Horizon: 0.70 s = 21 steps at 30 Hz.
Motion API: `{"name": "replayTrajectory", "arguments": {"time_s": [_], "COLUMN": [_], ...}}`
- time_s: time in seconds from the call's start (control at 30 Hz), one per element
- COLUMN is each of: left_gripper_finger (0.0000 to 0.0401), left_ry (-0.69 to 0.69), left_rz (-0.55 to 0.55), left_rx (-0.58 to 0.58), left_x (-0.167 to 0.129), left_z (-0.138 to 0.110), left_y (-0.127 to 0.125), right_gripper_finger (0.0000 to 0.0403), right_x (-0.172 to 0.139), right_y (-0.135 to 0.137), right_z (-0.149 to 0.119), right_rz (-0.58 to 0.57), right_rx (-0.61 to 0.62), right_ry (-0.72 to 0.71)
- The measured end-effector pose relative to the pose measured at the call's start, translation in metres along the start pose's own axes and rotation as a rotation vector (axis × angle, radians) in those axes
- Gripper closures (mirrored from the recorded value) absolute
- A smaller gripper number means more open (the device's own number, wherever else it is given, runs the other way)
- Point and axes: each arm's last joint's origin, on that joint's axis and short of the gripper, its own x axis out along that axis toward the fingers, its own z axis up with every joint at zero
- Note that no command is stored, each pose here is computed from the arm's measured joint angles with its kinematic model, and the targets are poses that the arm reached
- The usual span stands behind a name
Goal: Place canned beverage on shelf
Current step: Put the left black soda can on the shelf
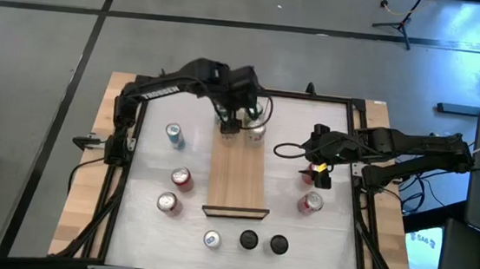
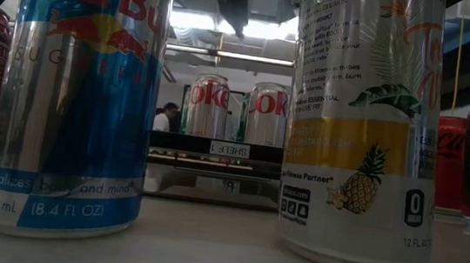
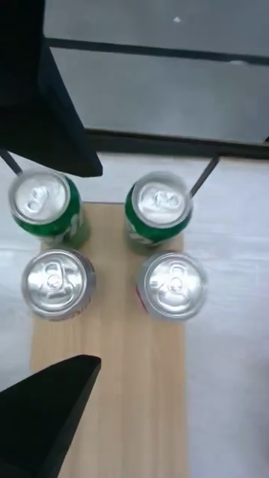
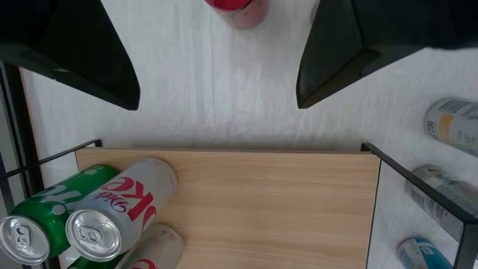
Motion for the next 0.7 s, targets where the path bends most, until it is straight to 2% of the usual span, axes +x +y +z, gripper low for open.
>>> {"name": "replayTrajectory", "arguments": {"time_s": [0.13,0.27,0.33,0.47,0.7], "left_gripper_finger": [0.0001,0.0001,0.0001,0.0001,0.0001], "left_ry": [-0.036,0.002,0.035,0.008,-0.022], "left_rz": [0.01,0.0,-0.008,-0.02,-0.019], "left_rx": [-0.006,-0.041,-0.076,-0.146,-0.148], "left_x": [-0.028,-0.046,-0.051,-0.059,-0.071], "left_z": [-0.008,-0.023,-0.029,-0.03,-0.032], "left_y": [0.003,0.002,0.0,-0.003,-0.011], "right_gripper_finger": [0.0047,0.0047,0.0047,0.0047,0.0047], "right_x": [0.0,0.0,0.0,0.0,0.0], "right_y": [0.0,0.0,0.0,0.0,0.0], "right_z": [0.0,0.0,0.001,0.004,0.005], "right_rz": [0.0,0.0,-0.002,-0.003,-0.003], "right_rx": [0.0,0.0,0.002,0.005,0.007], "right_ry": [0.0,-0.001,-0.012,-0.042,-0.052]}}
